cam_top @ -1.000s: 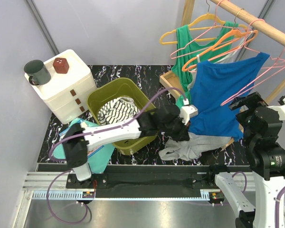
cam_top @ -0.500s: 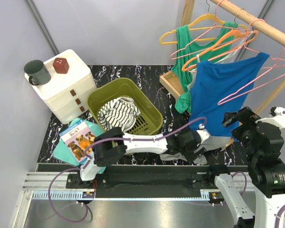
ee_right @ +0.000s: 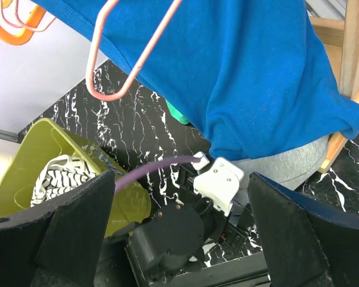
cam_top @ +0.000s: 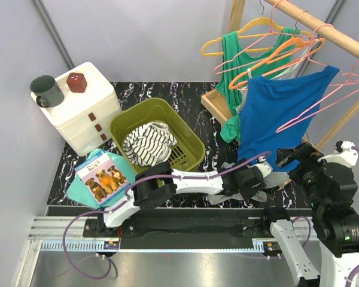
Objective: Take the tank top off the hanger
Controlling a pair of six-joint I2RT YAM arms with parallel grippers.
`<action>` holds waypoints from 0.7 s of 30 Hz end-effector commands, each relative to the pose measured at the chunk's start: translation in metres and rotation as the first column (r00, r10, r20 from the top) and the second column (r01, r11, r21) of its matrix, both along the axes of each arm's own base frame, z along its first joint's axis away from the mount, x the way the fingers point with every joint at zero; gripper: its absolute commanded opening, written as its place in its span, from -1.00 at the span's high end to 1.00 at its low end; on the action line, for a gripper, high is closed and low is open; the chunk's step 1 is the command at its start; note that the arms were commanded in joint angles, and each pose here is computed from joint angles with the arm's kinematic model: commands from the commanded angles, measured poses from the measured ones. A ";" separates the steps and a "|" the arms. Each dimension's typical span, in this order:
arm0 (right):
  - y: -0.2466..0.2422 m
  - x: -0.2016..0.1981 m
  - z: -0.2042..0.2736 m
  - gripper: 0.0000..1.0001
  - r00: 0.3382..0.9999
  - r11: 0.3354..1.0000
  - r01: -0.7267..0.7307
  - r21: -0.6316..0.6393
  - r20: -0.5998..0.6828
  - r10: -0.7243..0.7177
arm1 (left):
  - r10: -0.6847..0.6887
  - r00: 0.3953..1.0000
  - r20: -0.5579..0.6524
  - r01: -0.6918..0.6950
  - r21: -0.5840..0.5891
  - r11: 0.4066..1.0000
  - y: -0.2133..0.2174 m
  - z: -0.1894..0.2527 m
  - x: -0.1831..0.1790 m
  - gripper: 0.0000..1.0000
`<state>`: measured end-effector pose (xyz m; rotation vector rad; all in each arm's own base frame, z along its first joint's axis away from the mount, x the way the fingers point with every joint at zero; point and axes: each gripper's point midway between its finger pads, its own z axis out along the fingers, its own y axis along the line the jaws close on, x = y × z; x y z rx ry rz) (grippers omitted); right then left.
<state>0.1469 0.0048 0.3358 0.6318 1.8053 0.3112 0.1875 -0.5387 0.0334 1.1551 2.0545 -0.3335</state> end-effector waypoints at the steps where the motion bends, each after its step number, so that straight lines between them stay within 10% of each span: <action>1: 0.003 -0.009 0.009 -0.99 0.999 1.000 -0.029 -0.010 0.032 0.030 | 0.013 0.993 -0.114 -0.010 0.025 1.000 0.009 -0.035 -0.004 -0.69; 4: 0.004 -0.013 0.011 -0.99 0.998 0.999 -0.037 -0.003 0.046 0.037 | -0.004 0.987 -0.161 0.009 0.030 1.000 0.015 -0.043 -0.013 0.01; 11: 0.006 -0.014 0.006 -1.00 0.998 0.999 -0.047 0.007 0.042 0.047 | -0.037 0.976 -0.213 0.037 -0.005 0.999 0.025 -0.022 -0.028 0.98; 21: 0.010 -0.021 0.015 -0.99 0.995 0.997 -0.056 0.044 0.088 0.052 | -0.083 0.987 -0.141 0.049 -0.227 0.973 0.047 0.114 -0.036 1.00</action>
